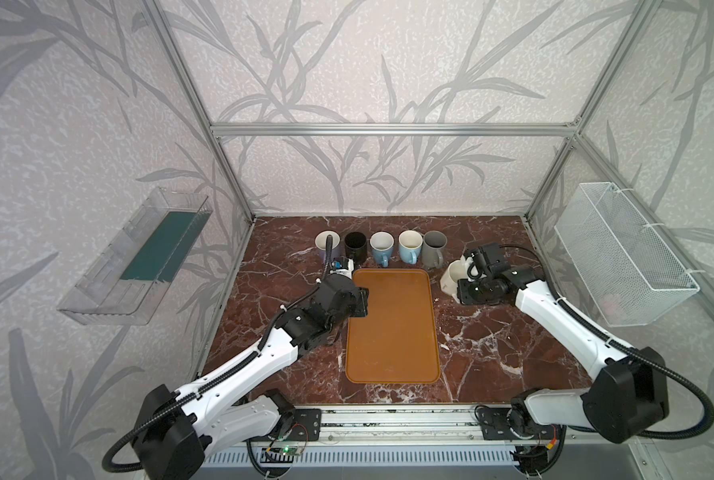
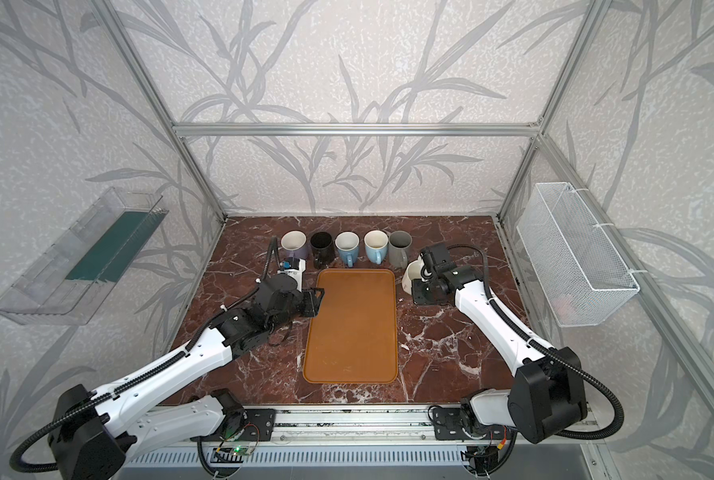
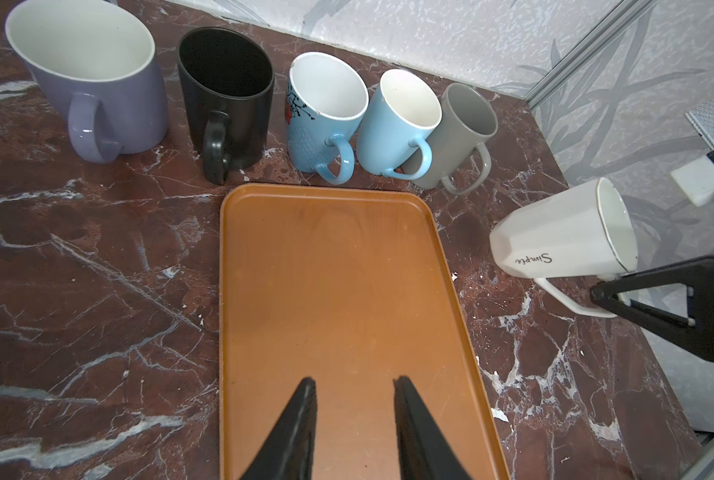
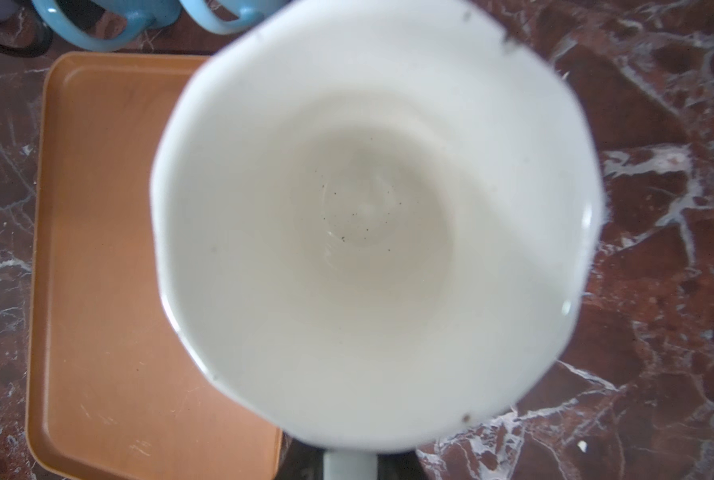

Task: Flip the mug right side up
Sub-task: 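Carry the white mug with the right gripper beside the grey mug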

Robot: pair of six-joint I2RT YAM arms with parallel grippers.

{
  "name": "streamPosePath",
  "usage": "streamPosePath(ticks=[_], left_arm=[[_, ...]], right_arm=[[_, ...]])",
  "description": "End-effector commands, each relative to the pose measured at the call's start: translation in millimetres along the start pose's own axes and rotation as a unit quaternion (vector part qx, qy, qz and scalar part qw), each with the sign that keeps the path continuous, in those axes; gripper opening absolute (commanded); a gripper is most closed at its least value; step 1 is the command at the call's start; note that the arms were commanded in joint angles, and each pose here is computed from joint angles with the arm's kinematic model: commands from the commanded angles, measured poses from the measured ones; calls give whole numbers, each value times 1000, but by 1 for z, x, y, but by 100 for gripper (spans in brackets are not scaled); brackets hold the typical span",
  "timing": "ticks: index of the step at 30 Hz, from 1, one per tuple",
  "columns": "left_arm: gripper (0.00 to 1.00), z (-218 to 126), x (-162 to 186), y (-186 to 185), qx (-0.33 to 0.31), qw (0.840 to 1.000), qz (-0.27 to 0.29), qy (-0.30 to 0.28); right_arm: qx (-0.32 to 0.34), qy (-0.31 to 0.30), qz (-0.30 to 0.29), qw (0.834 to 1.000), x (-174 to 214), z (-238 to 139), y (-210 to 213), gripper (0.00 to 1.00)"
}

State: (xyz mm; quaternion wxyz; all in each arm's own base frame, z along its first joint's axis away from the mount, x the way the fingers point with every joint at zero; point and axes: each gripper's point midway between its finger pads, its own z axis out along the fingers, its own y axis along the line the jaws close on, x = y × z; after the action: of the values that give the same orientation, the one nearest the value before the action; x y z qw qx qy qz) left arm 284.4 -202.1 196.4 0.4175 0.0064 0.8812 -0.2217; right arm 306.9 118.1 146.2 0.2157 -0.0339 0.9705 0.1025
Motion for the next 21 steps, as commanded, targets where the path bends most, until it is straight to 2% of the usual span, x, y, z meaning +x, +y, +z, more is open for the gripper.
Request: streamPosePath(ticks=[1, 21], left_arm=[[35, -5, -3, 1, -4, 1000, 4, -3], [35, -18, -6, 4, -6, 1000, 9, -5]], right_arm=[[-2, -43, -15, 999, -33, -16, -2, 0], [78, 31, -15, 996, -90, 26, -59, 0]])
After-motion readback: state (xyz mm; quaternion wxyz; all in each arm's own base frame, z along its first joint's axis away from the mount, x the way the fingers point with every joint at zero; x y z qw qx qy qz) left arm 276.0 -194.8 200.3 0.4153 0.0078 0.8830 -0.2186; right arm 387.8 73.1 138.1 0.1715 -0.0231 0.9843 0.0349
